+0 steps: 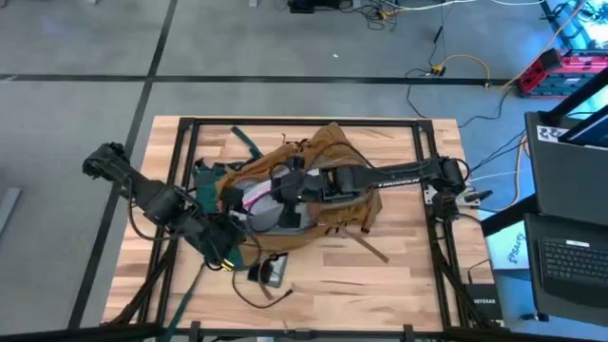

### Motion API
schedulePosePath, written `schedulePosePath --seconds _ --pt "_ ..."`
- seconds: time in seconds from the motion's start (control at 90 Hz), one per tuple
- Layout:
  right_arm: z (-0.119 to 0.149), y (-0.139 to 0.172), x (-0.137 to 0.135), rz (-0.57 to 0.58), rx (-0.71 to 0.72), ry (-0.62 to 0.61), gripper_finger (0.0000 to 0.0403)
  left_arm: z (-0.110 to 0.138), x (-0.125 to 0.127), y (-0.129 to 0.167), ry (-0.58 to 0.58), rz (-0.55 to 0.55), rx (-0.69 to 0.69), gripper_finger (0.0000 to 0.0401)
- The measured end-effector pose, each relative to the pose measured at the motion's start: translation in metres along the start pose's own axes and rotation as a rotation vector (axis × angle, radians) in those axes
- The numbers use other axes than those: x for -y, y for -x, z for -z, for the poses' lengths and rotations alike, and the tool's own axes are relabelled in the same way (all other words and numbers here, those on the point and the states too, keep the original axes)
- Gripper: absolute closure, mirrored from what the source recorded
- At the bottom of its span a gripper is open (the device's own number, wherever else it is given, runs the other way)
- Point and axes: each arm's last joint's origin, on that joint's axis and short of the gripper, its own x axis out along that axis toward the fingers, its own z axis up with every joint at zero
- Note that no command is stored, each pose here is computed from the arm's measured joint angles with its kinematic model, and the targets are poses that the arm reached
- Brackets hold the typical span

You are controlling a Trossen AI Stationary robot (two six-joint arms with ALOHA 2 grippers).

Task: Unpack backpack
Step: Put the pink zipper pouch into the brown backpack

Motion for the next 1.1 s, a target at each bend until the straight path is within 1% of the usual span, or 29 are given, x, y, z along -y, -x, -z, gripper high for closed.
schedulePosePath --seconds 0.067,0.322,0.4,0.478,0.644,0.811,0.867,0.922,0.978,1.1 --pt "0.007 -0.009 0.001 -0.01 -0.064 -0.019 0.0403 0.004 0.001 -0.006 -0.005 -0.028 -0.021 0.0109" --pt "0.021 -0.036 -0.006 -0.024 -0.157 0.0 0.0403 0.032 -0.003 -0.051 0.058 -0.149 -0.172 0.0109" --pt "0.022 -0.038 -0.007 -0.031 -0.162 0.002 0.0403 0.04 -0.007 -0.063 0.097 -0.172 -0.211 0.0109" --pt "0.022 -0.038 -0.007 -0.033 -0.16 0.002 0.0403 0.045 -0.01 -0.075 0.137 -0.18 -0.217 0.0109" --pt "0.02 -0.038 -0.008 -0.056 -0.137 0.019 0.0403 0.051 -0.023 -0.093 0.162 -0.207 -0.221 0.0109" --pt "0.02 -0.038 -0.008 -0.06 -0.14 0.02 0.0403 0.055 -0.036 -0.105 0.197 -0.204 -0.215 0.0114" --pt "0.021 -0.037 -0.009 -0.062 -0.149 0.025 0.0403 0.057 -0.039 -0.108 0.208 -0.213 -0.225 0.0126" --pt "0.022 -0.036 -0.01 -0.064 -0.164 0.03 0.0402 0.058 -0.043 -0.109 0.225 -0.22 -0.236 0.0149" --pt "0.022 -0.032 -0.012 -0.068 -0.187 0.034 0.0402 0.059 -0.046 -0.11 0.242 -0.227 -0.239 0.0181" --pt "0.022 -0.023 -0.016 -0.044 -0.231 0.021 0.0402 0.059 -0.049 -0.111 0.264 -0.232 -0.237 0.0269"
